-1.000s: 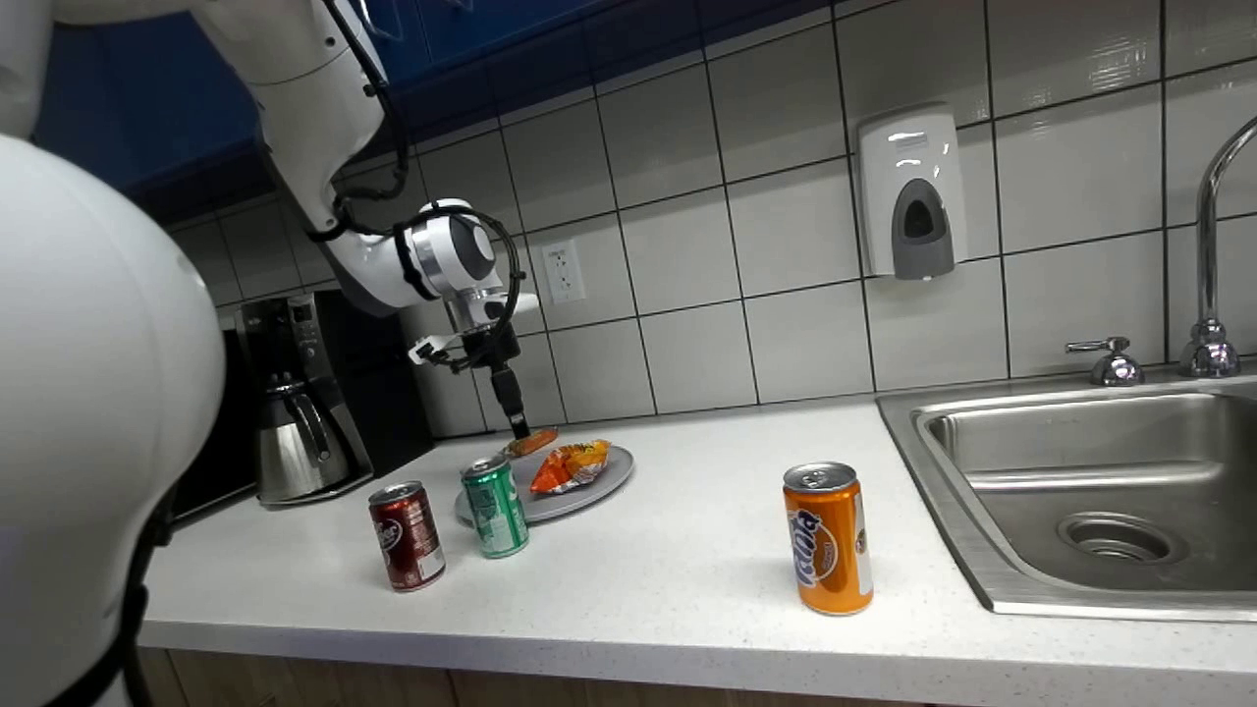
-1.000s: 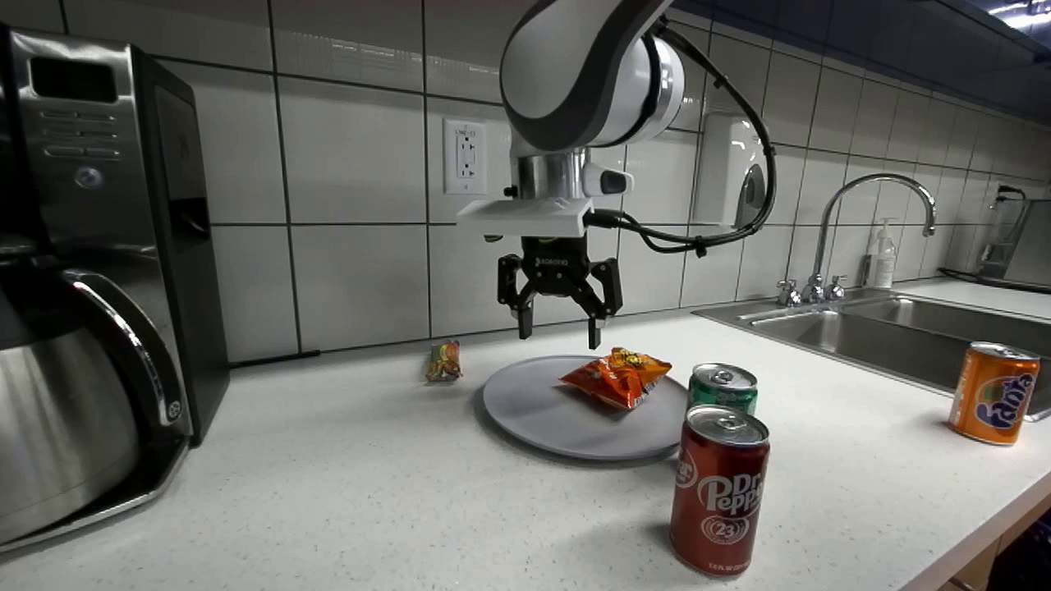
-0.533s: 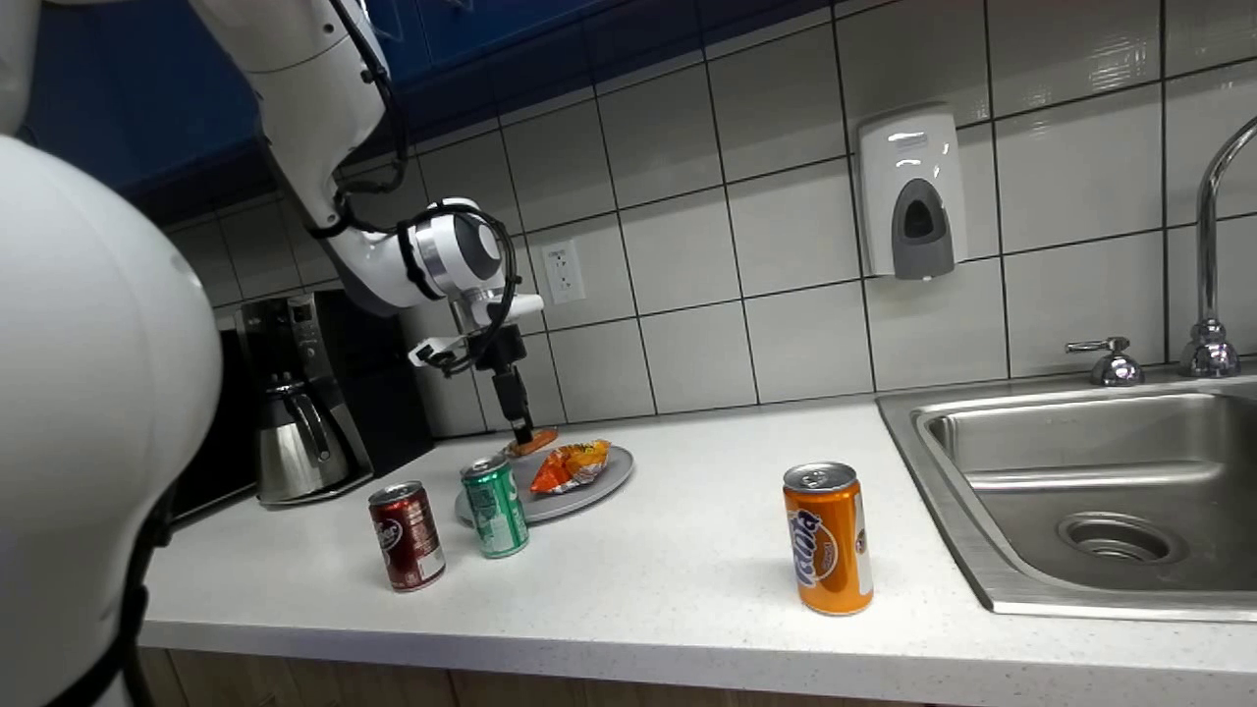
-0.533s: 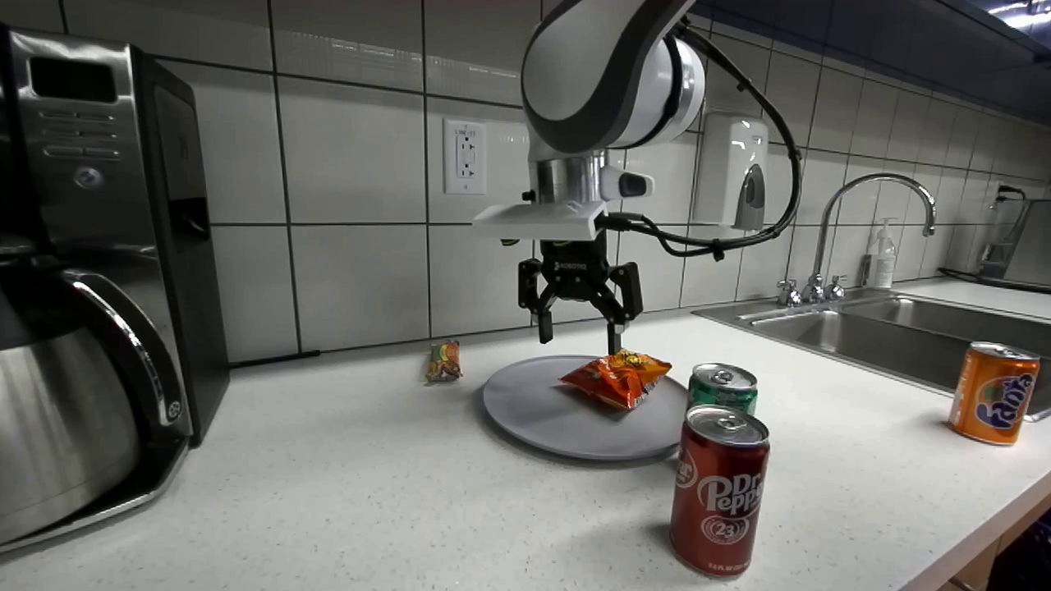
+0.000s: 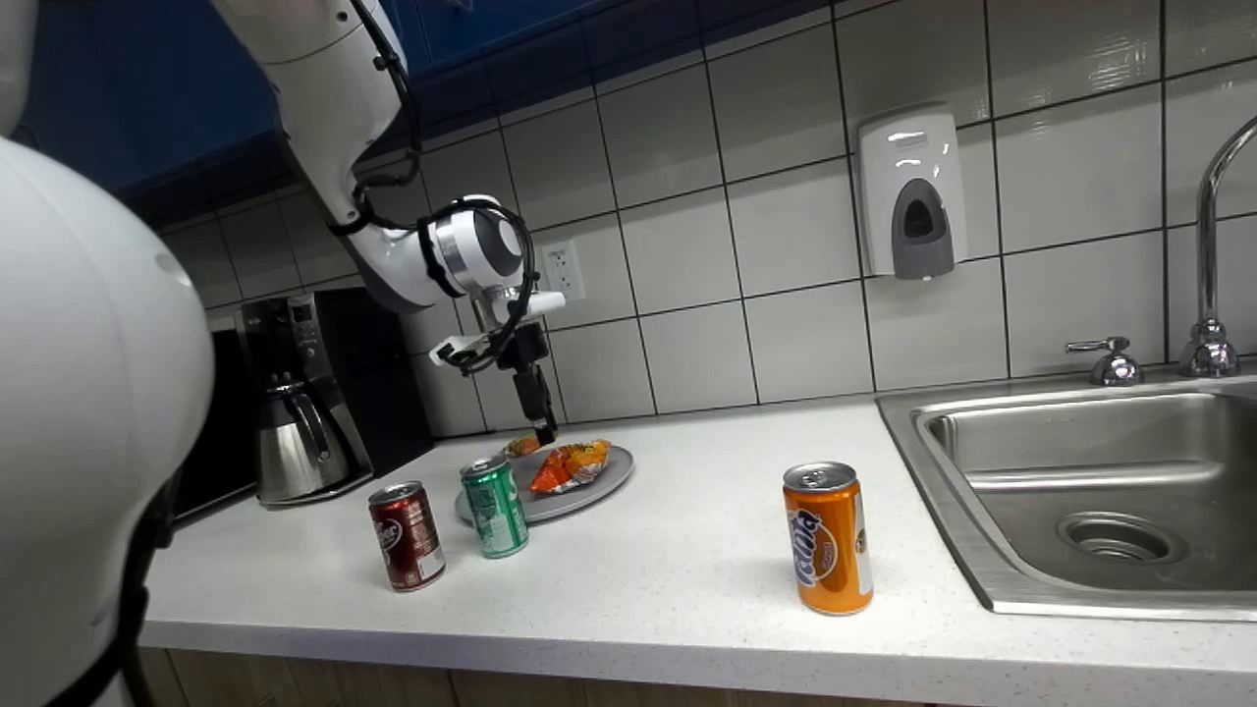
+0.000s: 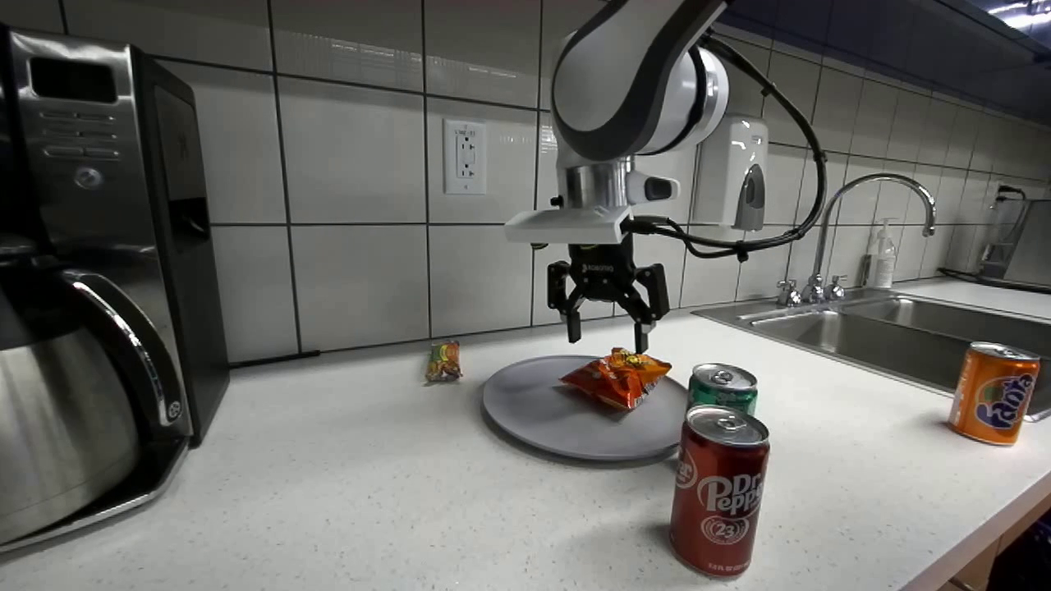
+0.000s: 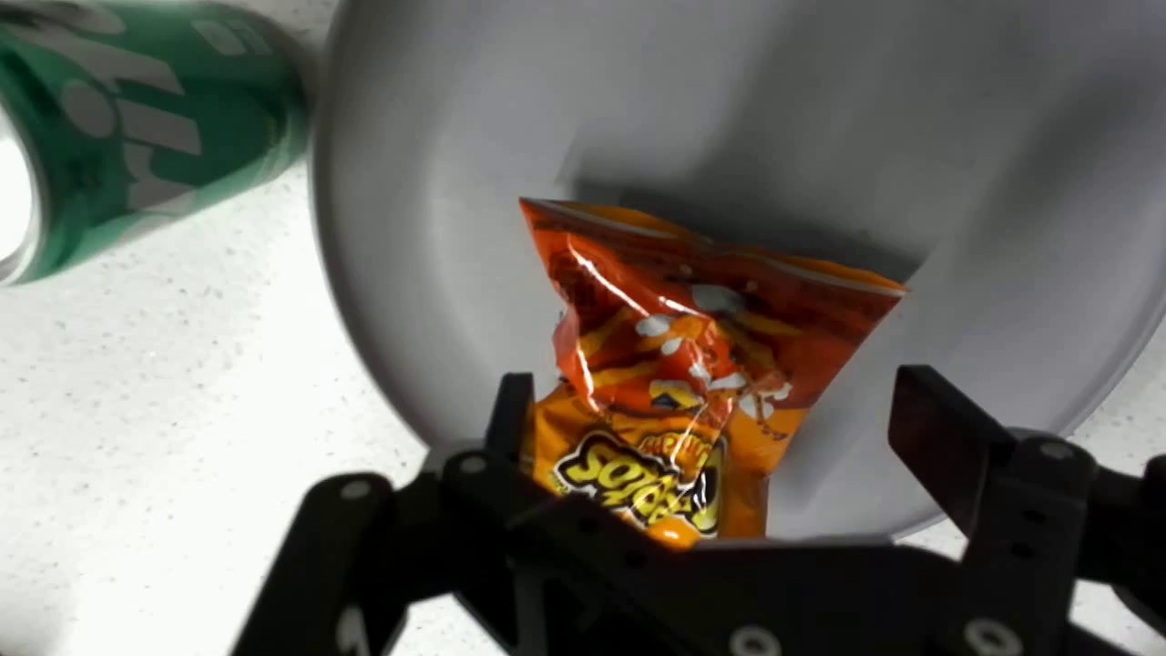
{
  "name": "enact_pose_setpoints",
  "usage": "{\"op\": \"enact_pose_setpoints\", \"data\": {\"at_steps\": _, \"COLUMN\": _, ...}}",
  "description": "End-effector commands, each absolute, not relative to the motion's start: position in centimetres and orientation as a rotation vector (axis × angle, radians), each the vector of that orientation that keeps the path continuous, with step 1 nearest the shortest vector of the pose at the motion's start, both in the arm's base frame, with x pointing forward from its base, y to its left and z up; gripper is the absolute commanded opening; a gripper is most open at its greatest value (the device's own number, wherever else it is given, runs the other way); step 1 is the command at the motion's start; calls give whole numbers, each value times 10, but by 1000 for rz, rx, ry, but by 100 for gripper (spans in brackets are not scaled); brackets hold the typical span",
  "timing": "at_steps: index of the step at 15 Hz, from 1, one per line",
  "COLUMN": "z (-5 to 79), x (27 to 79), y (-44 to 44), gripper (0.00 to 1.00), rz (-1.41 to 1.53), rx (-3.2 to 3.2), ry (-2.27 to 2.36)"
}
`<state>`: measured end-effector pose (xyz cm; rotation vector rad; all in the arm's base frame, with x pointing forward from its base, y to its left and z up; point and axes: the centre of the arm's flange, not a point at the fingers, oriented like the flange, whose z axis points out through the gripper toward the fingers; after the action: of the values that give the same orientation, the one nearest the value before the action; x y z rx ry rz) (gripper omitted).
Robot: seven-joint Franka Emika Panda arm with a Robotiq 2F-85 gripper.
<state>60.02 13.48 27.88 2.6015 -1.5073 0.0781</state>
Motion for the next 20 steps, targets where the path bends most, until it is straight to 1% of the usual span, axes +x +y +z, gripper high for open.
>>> {"op": "enact_pose_setpoints", "data": {"at_steps": 1, "z": 285, "x": 595, "y": 120, "gripper": 100, "rz": 99, "rx": 2559, "ry": -1541}}
{"op": "enact_pose_setpoints", "data": {"at_steps": 20, "z": 264, "x": 610, "y": 113, "gripper": 100, "rz": 72, "rx": 2552, "ry": -1549}}
